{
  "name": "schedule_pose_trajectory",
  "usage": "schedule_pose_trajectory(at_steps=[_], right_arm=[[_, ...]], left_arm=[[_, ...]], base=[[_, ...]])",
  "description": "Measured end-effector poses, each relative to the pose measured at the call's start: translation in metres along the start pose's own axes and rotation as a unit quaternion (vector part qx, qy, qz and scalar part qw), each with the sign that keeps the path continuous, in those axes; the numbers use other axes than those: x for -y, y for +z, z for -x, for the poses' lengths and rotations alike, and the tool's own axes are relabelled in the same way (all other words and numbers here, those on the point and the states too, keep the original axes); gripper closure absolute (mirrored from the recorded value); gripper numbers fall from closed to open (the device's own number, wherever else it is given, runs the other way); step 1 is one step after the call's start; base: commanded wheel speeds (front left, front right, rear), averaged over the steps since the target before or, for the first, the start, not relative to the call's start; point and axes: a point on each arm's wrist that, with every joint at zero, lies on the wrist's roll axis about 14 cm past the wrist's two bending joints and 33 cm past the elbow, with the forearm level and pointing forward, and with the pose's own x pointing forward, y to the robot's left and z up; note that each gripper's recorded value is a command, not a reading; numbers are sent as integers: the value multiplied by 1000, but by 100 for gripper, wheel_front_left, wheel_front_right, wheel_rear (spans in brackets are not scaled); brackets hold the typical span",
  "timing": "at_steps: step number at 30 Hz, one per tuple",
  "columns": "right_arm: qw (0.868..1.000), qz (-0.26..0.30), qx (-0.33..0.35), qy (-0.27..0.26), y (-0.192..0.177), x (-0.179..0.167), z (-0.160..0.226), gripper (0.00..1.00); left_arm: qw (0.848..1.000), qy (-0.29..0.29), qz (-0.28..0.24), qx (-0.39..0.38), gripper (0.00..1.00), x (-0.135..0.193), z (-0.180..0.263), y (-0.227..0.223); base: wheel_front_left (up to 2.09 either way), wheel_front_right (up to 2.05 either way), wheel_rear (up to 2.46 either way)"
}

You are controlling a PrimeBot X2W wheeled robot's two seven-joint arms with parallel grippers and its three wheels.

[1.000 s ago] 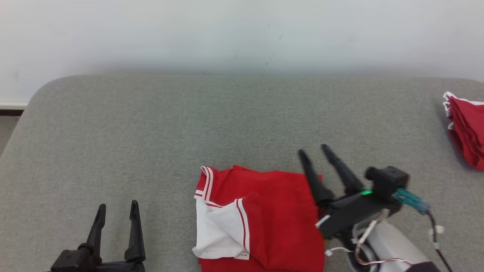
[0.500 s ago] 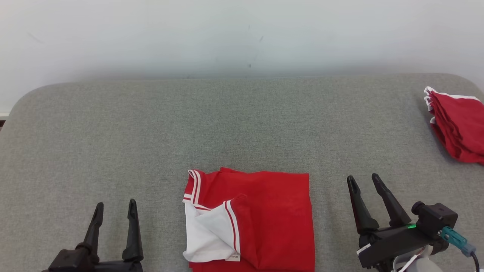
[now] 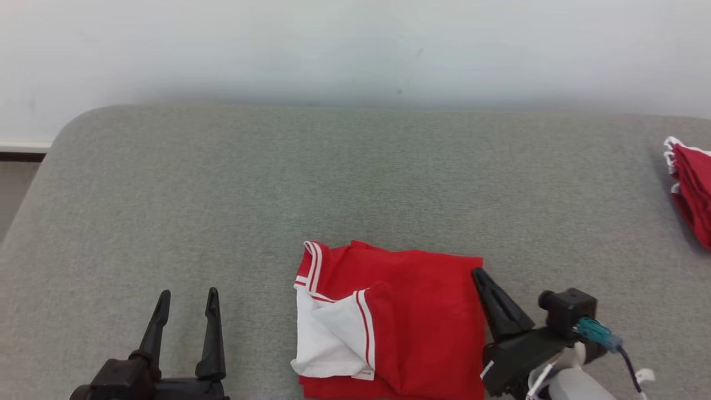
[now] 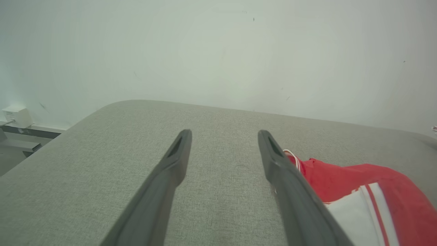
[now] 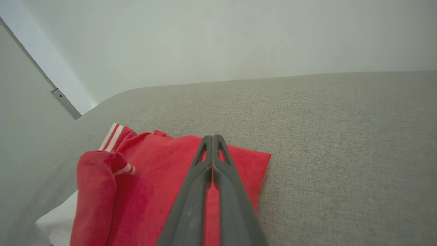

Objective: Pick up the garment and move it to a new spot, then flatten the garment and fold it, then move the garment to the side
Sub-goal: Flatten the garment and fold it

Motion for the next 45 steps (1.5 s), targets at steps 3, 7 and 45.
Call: schedule_pose_trajectory(at_steps=[3, 7, 45], right_arm=[[999, 5, -28, 17, -15, -10, -12, 100], [996, 17, -69, 45, -38, -28, -24, 100], [999, 15, 39, -8, 24, 5, -7, 100]], left_arm=[[1000, 4, -1, -1, 0, -3, 1, 0], [1000, 12, -1, -3, 0, -8, 3, -1], [1000, -11, 5, 1, 0, 11, -12, -1]], base=[[0, 0, 0], [0, 0, 0], [0, 0, 0]])
